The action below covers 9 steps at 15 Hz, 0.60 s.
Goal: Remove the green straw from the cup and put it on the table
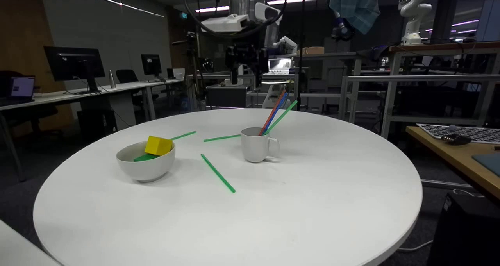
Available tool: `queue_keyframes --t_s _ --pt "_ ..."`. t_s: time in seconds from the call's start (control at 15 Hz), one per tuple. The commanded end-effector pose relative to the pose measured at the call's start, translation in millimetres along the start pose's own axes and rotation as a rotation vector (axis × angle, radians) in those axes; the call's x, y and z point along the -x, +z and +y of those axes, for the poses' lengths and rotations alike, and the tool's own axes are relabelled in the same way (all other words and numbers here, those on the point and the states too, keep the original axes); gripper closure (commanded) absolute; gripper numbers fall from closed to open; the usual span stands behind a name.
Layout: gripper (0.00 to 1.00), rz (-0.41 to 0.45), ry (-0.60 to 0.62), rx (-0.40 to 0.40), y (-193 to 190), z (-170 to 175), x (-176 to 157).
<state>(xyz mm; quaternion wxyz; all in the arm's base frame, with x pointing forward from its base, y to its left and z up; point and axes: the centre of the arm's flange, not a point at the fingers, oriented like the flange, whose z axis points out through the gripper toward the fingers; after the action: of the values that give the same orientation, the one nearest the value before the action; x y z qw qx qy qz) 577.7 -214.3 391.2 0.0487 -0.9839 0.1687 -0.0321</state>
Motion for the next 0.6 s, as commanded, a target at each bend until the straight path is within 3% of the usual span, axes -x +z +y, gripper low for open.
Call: queue_keyframes --t_s 0.0,0.53 --pt "0.00 0.001 0.035 -0.021 0.7 4.4 -1.0" --pt "0.00 -0.036 0.067 -0.031 7.9 6.1 -8.8"
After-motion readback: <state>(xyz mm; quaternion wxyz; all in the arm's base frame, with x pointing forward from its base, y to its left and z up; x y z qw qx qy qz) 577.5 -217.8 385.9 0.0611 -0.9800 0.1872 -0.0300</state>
